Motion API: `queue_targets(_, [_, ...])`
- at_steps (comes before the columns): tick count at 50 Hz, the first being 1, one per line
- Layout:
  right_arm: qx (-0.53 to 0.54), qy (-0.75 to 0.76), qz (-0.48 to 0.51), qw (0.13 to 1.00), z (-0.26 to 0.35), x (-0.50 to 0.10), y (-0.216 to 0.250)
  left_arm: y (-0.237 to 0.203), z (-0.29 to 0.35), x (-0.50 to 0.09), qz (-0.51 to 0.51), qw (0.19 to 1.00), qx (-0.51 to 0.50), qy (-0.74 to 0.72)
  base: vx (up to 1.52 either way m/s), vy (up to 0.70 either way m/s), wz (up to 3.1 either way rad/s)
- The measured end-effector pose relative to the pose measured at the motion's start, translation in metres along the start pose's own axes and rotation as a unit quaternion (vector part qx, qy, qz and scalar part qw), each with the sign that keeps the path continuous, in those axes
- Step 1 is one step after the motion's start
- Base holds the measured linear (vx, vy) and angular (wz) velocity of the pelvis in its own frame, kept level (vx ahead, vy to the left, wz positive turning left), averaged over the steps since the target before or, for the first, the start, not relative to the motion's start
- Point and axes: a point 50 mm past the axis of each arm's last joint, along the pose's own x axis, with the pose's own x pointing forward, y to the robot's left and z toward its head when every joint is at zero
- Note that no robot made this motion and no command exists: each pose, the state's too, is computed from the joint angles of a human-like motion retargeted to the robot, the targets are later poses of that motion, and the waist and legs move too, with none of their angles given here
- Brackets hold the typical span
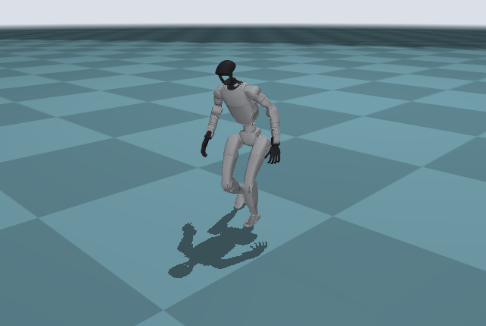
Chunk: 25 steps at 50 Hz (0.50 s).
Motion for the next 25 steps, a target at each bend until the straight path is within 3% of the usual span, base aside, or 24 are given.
queue_targets(7, [-0.012, -0.041, 0.042, 0.998, 0.029, 0.013, 0.001, 0.065, 0.08, 0.013, 0.153, 0.972, -0.11, -0.143, 0.34, -0.04, 0.65])
queue_targets(13, [-0.047, -0.076, 0.072, 0.993, 0.057, 0.022, 0.004, 0.099, 0.147, 0.005, 0.193, 0.934, -0.146, -0.264, 0.27, -0.09, 0.36])
queue_targets(19, [-0.102, -0.09, 0.11, 0.985, 0.066, 0.022, 0.012, 0.085, 0.163, -0.001, 0.141, 0.935, -0.127, -0.301, 0.23, -0.1, 0.21])
queue_targets(25, [-0.14, -0.045, 0.158, 0.976, 0.039, 0.014, 0.027, 0.042, 0.135, 0.005, 0.041, 0.962, -0.104, -0.25, 0.17, -0.07, 0.02])
